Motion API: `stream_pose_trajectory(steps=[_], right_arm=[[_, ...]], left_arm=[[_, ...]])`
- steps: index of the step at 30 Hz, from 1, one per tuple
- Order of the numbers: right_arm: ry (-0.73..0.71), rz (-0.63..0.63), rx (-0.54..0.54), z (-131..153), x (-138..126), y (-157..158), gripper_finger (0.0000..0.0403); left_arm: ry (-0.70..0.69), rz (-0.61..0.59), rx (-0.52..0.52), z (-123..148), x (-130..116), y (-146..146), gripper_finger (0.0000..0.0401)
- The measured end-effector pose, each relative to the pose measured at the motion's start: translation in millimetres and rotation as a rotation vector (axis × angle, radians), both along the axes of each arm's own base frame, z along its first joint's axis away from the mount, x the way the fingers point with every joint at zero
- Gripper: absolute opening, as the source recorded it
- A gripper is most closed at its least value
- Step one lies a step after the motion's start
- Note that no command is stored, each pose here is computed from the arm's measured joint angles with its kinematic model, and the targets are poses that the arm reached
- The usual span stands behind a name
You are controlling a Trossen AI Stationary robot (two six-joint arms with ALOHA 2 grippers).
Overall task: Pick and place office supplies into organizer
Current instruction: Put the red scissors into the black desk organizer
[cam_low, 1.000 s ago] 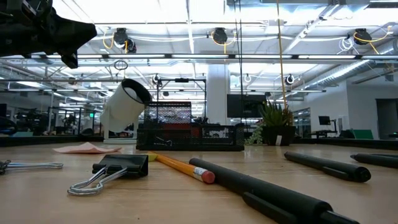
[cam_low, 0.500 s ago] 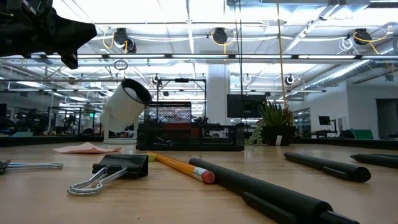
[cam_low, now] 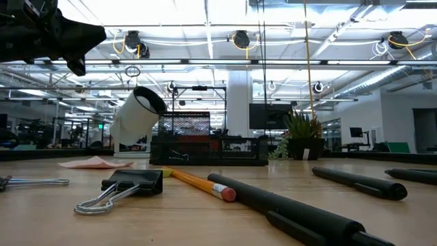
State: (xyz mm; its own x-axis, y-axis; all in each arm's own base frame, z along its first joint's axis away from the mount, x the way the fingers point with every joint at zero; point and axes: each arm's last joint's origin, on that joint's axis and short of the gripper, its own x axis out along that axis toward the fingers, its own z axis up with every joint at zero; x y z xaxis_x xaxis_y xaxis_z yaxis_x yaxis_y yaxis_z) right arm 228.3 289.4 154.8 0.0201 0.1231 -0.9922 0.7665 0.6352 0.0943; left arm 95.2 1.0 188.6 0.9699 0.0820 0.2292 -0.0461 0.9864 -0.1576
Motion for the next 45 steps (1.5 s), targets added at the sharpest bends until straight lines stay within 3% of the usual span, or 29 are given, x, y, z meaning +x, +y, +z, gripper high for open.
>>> stream_pose_trajectory(steps=[25, 45], right_arm=[[-0.007, 0.001, 0.039, 1, -5, 7, 0.0114], [0.012, 0.006, -0.026, 6, -6, 6, 0.0114]], left_arm=[[0.007, -0.002, -0.004, -1, 0, 0, 0.0063], [0.007, -0.001, -0.005, -1, 0, 0, 0.0063]])
